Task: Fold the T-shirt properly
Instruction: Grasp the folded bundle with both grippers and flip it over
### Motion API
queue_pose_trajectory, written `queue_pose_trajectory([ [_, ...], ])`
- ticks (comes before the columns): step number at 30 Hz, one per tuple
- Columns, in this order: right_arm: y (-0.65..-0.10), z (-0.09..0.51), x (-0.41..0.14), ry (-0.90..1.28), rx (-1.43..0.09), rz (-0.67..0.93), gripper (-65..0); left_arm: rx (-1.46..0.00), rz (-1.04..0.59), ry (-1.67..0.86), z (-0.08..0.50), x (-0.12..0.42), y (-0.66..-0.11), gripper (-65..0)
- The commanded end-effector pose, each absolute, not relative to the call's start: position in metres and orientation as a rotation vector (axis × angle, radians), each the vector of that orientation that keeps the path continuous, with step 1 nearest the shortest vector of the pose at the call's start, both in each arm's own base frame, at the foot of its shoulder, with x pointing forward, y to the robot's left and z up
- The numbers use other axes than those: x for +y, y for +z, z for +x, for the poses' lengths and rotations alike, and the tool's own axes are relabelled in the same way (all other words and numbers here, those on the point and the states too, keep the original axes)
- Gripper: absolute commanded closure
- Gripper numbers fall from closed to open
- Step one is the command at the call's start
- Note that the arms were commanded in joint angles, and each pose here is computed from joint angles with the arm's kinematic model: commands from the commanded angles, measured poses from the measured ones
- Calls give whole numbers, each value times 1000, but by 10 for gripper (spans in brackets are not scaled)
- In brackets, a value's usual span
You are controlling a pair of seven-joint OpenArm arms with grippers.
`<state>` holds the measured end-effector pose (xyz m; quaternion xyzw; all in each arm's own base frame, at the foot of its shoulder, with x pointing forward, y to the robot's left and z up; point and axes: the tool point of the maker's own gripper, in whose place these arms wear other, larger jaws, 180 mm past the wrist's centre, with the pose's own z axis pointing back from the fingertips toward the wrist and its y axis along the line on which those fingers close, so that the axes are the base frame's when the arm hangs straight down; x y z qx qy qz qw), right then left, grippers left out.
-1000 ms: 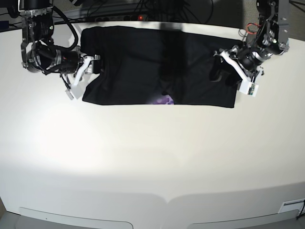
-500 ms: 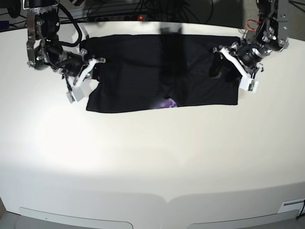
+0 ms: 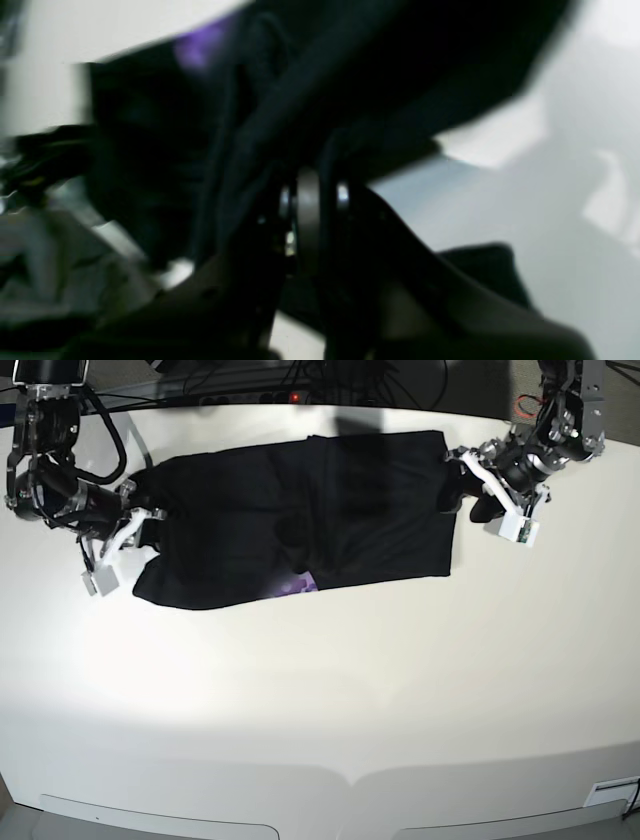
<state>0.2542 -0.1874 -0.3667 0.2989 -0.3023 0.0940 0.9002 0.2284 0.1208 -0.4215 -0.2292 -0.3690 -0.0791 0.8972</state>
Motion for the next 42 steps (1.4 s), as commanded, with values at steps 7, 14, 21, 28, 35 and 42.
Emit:
queue_pose_trajectory([
  [7,-308,261,-127,305,-775,781,0,-834,-507,-125,229,120,-412,-343],
  [14,-288,243,-36,437,-780,958,0,-849,-563,-128,229,112,-406,-343],
  [21,-292,224,58,584,-734,1026,0,-847,-562,-129,229,112,-406,-343],
  [28,-292,206,115,639,-676,1028,0,-848,-562,-129,229,112,-406,-343],
  [35,-269,195,148,659,-701,1128,-217,-848,-561,-130,229,113,-406,-343],
  [42,-239,190,161,617,-721,1288,-240,-870,-529,-187,234,124,-394,-343],
])
